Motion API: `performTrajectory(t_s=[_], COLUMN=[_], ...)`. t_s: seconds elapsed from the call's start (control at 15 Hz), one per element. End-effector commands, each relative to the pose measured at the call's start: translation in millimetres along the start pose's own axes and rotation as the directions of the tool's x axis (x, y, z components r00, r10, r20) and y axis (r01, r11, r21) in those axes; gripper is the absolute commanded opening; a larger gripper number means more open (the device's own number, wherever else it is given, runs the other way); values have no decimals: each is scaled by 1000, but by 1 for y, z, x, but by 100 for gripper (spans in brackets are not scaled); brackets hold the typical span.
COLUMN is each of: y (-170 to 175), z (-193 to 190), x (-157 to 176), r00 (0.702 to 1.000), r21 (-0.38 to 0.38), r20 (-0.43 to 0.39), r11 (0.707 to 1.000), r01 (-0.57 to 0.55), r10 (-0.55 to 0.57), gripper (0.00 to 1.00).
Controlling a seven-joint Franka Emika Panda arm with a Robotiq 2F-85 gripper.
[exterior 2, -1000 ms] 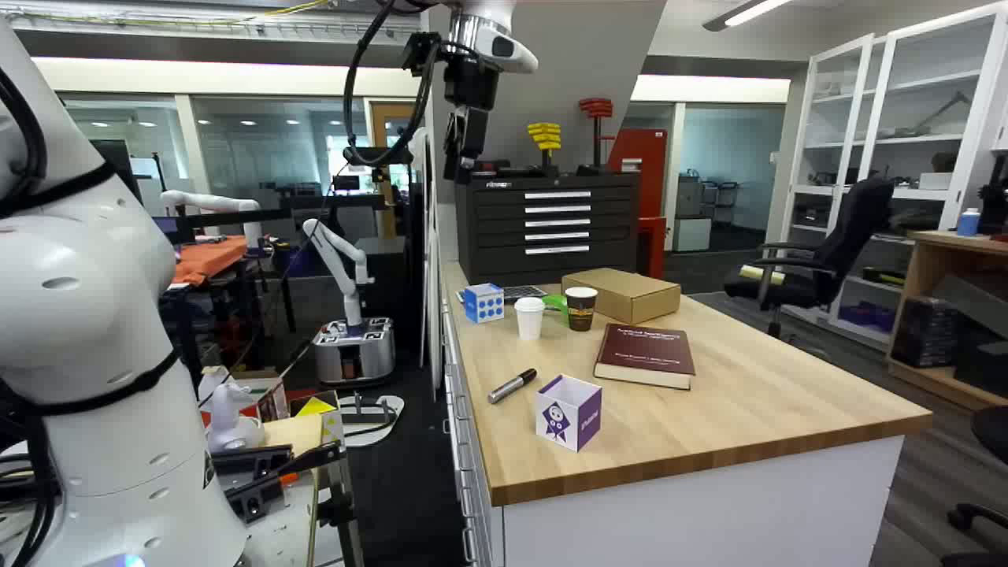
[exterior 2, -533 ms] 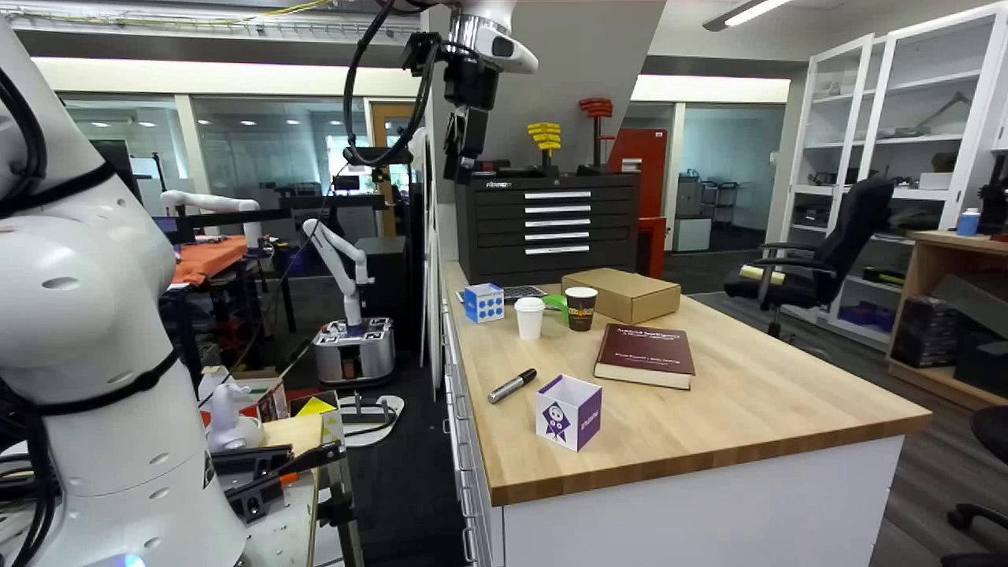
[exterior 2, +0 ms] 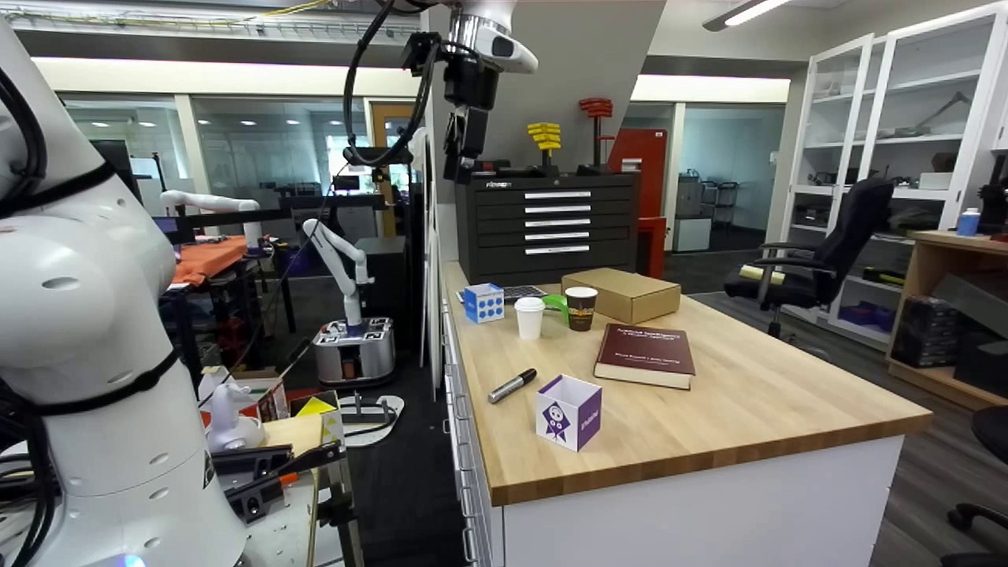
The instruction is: Put the marker in the box
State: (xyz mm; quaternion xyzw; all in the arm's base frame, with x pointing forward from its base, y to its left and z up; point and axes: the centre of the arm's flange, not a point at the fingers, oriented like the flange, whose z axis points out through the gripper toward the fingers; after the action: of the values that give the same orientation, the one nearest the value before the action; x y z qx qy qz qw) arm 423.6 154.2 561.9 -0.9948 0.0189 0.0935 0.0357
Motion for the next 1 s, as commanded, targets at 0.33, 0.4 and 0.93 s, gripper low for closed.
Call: performTrajectory(t_s=[0.33, 0.4, 0.93], y=[-23, -31, -48], z=[31, 41, 119], x=[32, 40, 70], r00=[995, 995, 959], r21=[-80, -86, -148], r20=[-94, -99, -40], r11=[996, 996, 951], r01=[-24, -1, 272], r10=[16, -8, -281], gripper=[100, 100, 100])
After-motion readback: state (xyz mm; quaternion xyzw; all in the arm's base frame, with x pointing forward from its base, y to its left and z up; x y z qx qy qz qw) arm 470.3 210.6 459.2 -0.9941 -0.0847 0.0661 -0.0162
